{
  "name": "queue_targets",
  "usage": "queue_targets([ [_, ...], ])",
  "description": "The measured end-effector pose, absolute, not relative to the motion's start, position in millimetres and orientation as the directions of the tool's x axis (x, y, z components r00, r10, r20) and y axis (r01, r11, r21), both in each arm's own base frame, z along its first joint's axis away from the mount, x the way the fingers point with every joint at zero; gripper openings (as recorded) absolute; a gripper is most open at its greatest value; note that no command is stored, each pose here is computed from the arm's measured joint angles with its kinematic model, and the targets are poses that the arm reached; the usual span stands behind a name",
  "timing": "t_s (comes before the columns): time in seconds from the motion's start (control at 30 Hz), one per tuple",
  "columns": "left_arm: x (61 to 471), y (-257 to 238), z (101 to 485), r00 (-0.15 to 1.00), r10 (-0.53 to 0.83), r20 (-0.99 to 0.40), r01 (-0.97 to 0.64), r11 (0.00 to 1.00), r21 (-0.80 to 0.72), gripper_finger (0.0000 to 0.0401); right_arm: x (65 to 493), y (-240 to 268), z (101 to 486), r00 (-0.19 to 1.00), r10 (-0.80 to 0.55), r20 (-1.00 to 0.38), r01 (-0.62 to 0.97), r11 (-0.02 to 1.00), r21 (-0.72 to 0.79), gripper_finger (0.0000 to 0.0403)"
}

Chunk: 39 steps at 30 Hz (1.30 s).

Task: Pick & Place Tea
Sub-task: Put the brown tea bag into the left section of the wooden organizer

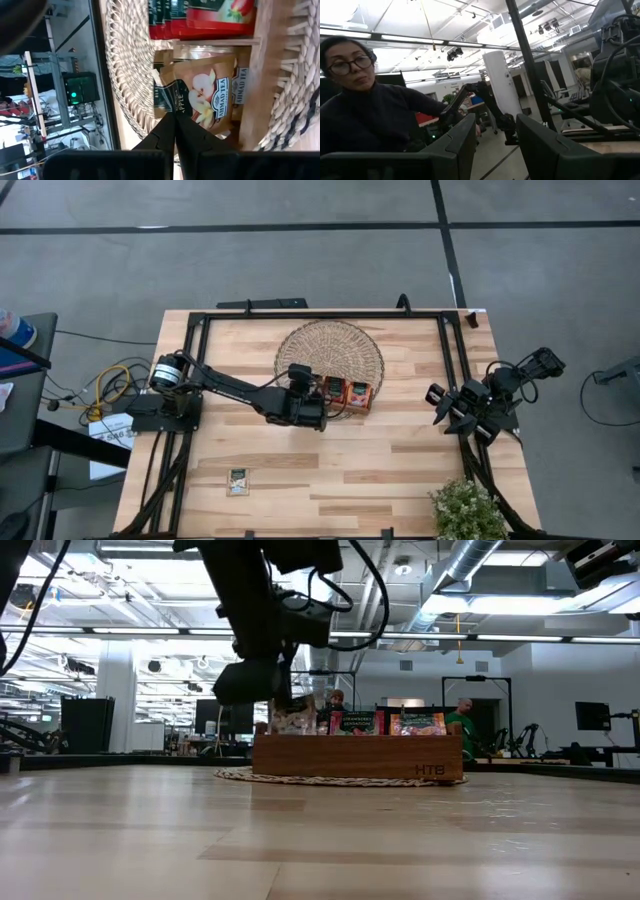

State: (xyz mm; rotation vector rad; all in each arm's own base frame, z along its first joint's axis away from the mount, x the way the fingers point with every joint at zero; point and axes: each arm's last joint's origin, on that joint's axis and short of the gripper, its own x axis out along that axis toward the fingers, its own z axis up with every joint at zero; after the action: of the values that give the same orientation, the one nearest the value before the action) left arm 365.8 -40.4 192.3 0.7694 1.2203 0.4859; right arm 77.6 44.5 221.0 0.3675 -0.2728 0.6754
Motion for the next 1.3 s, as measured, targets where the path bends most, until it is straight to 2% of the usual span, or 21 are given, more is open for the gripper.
queue_targets([
  [0.2, 366.7, -40.3, 190.0, 0.304, 0.692, -0.654, 0.055, 0.673, 0.738, 0.0000, 77.6, 44.5, 221.0, 0.749, 0.556, 0.361, -0.650, 0.720, 0.241, 0.0134],
  [0.33, 367.3, -38.5, 188.8, 0.304, 0.650, -0.696, 0.066, 0.715, 0.696, 0.0000, 77.6, 44.5, 221.0, 0.749, 0.556, 0.361, -0.650, 0.720, 0.241, 0.0134],
  [0.73, 367.8, -35.8, 188.8, 0.300, 0.650, -0.698, 0.057, 0.718, 0.694, 0.0000, 77.6, 44.5, 221.0, 0.749, 0.556, 0.361, -0.651, 0.720, 0.241, 0.0134],
  [1.03, 368.2, -36.6, 188.0, 0.305, 0.613, -0.729, 0.016, 0.762, 0.647, 0.0001, 77.6, 44.5, 221.0, 0.749, 0.556, 0.361, -0.651, 0.720, 0.241, 0.0134],
  [1.3, 368.2, -36.4, 188.0, 0.305, 0.614, -0.728, 0.011, 0.762, 0.648, 0.0031, 77.6, 44.5, 221.0, 0.749, 0.556, 0.361, -0.651, 0.720, 0.241, 0.0134],
])
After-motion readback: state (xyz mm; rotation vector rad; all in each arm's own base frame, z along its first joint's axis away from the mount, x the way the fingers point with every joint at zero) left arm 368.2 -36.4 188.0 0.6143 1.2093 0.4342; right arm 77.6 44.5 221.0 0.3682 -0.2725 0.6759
